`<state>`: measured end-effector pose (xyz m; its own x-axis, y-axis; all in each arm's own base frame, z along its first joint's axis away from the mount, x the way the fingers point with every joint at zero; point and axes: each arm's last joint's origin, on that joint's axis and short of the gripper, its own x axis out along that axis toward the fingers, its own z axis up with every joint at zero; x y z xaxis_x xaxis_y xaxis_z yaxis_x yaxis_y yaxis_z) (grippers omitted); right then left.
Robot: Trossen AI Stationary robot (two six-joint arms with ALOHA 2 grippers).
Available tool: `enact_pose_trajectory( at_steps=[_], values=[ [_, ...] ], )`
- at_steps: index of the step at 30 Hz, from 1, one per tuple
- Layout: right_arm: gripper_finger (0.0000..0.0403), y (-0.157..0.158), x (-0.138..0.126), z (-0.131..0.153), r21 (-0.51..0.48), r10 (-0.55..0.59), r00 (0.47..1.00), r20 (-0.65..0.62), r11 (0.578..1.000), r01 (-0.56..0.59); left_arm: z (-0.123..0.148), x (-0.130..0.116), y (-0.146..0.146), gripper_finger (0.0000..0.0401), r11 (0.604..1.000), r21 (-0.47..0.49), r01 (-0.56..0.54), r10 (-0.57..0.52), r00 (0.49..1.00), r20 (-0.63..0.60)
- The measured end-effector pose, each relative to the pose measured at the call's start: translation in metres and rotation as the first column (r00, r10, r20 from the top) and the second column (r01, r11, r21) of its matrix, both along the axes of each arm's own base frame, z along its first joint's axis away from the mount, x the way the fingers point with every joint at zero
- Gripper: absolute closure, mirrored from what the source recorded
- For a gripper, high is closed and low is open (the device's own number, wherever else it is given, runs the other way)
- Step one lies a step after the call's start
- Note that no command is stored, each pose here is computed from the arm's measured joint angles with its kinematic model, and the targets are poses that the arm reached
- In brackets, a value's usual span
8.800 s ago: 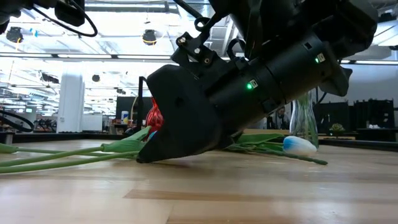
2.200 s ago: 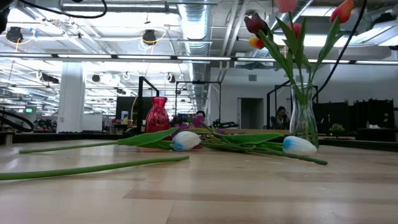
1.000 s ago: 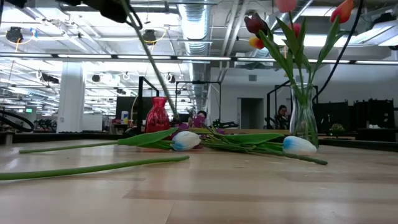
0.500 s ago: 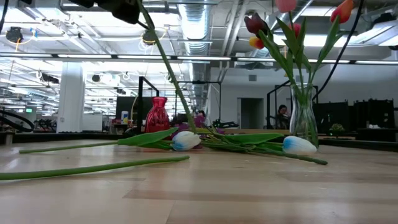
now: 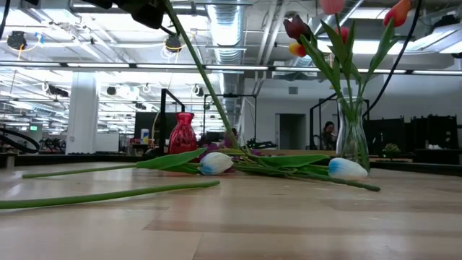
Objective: Pick and place flowers into a vace then onto a shelf
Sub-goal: Put the black flower into the transparent vase
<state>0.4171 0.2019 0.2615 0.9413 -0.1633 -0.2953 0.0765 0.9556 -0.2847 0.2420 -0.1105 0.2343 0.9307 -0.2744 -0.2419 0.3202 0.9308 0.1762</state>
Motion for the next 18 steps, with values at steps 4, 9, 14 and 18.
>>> enact_pose_trajectory(
  at_steps=[4,9,14,18],
  values=[
    [0.0283,0.004,-0.002,0.000,-0.005,0.005,1.000,-0.003,1.000,-0.005,-0.002,0.000,0.001,0.0401,1.000,0.014,-0.027,0.028,1.000,-0.013],
    [0.0283,0.014,-0.008,0.000,-0.042,0.001,1.000,0.002,0.999,-0.001,-0.003,0.000,0.001,0.0401,0.999,0.021,-0.037,0.037,0.999,-0.020],
    [0.0283,0.022,-0.013,0.001,-0.087,-0.029,1.000,0.011,0.996,0.030,-0.003,0.000,0.001,0.0401,0.999,0.018,-0.042,0.042,0.999,-0.025],
    [0.0283,0.018,-0.012,0.001,-0.095,-0.053,0.999,0.014,0.994,0.054,-0.003,0.000,0.001,0.0401,0.999,0.014,-0.041,0.041,0.999,-0.026]
  ],
)
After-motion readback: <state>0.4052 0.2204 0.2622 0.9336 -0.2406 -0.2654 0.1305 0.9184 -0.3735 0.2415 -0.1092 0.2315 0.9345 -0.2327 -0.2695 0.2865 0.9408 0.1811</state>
